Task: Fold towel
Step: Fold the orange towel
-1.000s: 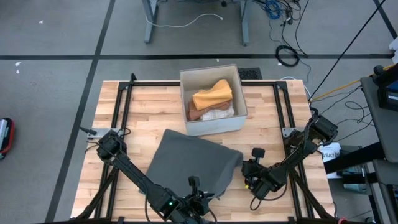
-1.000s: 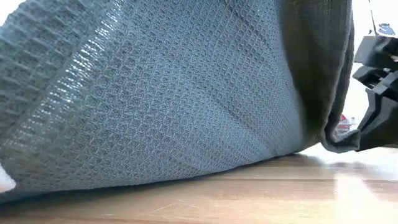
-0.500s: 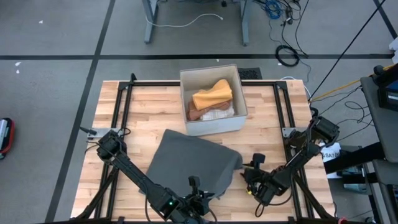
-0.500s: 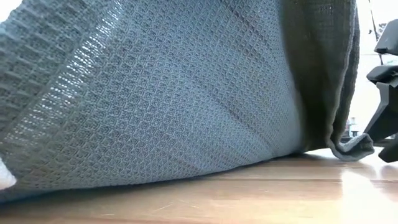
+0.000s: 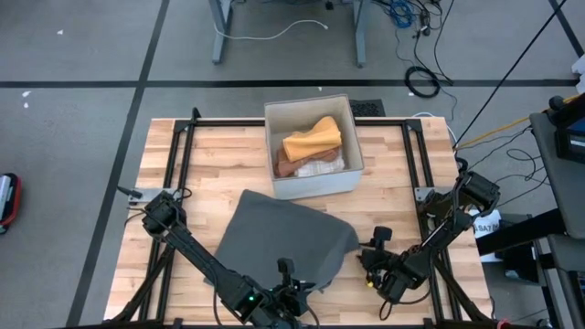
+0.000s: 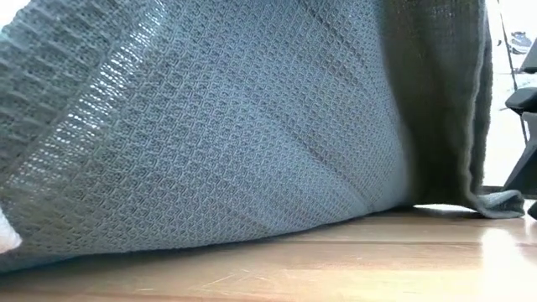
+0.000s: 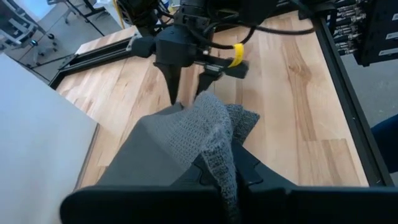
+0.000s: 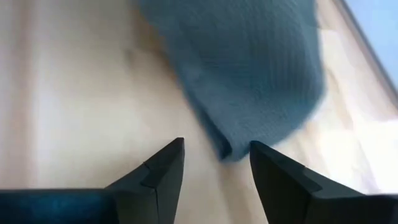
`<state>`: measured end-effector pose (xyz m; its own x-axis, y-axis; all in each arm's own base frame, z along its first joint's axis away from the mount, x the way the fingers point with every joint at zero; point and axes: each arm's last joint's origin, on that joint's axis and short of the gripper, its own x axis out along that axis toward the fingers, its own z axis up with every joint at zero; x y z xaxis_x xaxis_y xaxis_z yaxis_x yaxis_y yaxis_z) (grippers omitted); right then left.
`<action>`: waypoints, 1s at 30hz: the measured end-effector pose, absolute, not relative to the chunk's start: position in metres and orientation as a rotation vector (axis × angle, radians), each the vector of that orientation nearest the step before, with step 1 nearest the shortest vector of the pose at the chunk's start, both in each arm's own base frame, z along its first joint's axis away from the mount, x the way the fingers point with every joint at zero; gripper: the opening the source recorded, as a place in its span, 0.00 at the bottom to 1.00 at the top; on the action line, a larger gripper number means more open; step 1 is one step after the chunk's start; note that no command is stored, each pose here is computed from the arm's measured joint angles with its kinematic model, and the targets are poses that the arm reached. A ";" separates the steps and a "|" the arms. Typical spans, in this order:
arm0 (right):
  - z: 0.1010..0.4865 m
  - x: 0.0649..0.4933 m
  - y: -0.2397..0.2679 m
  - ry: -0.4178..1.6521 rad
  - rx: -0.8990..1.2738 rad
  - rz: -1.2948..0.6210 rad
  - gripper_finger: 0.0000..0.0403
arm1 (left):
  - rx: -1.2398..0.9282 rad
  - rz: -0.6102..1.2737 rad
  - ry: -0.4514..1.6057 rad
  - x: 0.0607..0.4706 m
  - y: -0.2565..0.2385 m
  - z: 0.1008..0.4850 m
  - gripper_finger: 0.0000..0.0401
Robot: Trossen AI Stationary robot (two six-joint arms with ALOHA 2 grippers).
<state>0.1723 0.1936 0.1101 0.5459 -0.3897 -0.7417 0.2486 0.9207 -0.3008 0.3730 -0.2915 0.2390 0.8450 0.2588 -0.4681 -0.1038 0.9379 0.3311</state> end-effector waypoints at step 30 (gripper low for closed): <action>0.111 0.196 0.210 0.694 -0.059 -0.317 0.48 | 0.292 0.241 0.533 0.387 -0.274 0.240 0.00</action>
